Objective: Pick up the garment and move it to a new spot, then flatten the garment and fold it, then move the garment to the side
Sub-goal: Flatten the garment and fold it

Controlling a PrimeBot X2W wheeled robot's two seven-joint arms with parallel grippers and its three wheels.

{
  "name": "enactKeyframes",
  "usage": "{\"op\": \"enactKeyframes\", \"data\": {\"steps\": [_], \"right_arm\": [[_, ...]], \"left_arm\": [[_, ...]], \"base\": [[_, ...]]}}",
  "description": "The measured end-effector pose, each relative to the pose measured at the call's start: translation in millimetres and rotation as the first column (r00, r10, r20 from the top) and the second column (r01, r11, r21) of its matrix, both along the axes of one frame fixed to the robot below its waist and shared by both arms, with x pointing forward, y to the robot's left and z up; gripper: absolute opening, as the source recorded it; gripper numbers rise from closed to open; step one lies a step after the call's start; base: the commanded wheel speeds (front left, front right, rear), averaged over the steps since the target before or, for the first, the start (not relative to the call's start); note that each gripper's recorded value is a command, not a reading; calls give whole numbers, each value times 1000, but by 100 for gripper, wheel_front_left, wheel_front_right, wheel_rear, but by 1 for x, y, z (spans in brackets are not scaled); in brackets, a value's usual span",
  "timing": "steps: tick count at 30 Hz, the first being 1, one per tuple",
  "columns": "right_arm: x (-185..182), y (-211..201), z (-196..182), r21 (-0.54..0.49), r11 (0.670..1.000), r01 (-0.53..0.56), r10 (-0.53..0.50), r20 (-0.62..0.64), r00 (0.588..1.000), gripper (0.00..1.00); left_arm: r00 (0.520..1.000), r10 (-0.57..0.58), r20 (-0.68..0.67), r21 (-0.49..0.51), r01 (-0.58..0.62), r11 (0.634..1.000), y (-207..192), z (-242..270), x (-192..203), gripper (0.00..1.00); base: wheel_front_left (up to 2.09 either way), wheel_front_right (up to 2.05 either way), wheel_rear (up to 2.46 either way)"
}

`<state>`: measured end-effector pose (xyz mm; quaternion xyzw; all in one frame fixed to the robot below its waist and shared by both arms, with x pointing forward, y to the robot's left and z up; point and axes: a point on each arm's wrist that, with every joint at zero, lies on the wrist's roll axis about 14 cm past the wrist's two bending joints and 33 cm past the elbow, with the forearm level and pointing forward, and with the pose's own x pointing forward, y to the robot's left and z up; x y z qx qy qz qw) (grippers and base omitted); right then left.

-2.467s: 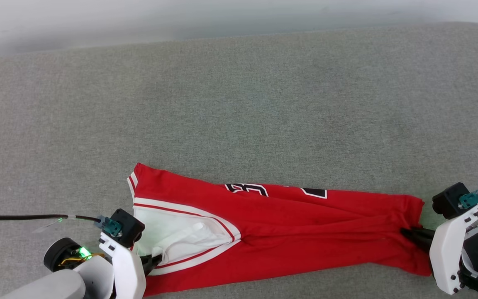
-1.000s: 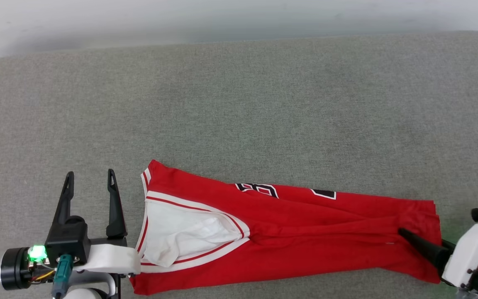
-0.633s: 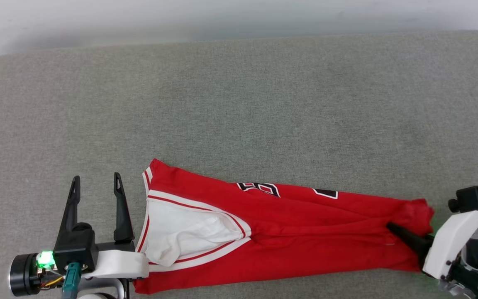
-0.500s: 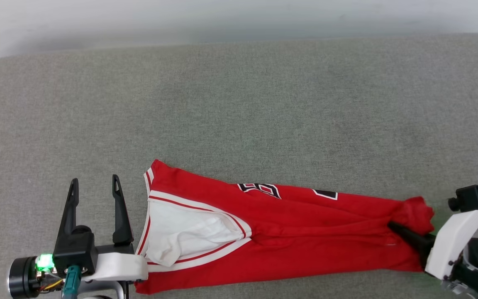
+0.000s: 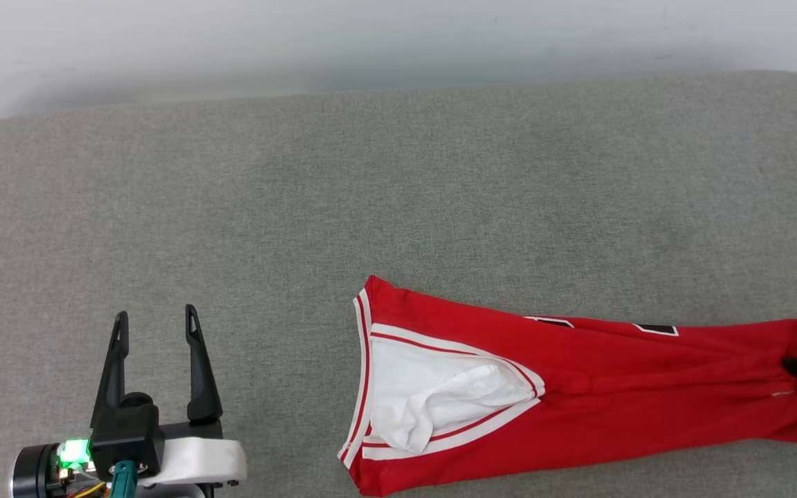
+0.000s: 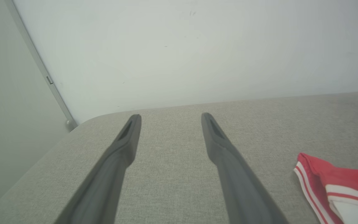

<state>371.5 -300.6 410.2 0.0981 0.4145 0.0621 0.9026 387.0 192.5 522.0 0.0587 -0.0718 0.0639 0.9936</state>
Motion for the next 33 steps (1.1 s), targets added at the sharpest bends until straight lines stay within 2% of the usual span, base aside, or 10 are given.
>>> {"op": "enactKeyframes", "data": {"steps": [6,13,21,28,33], "right_arm": [[-3,29,14,37,993,-112,113,-13,994,0],[-6,89,32,114,951,-287,285,28,958,0],[10,174,45,156,862,-483,471,107,875,0],[11,248,42,137,747,-651,641,113,759,0],[11,280,28,96,687,-721,717,78,693,0]], "left_arm": [[1000,-8,1,0,8,1000,-2,1,-4,100],[1000,-15,0,-10,15,1000,-5,1,-6,100],[1000,-14,-9,-12,14,1000,-4,-3,-4,100],[1000,-17,-20,-19,16,1000,-6,-7,1,100],[999,-27,-28,-20,27,999,-9,-11,6,100]], "base": [[0,0,0],[0,0,0],[0,0,0],[0,0,0],[0,0,0]]}}
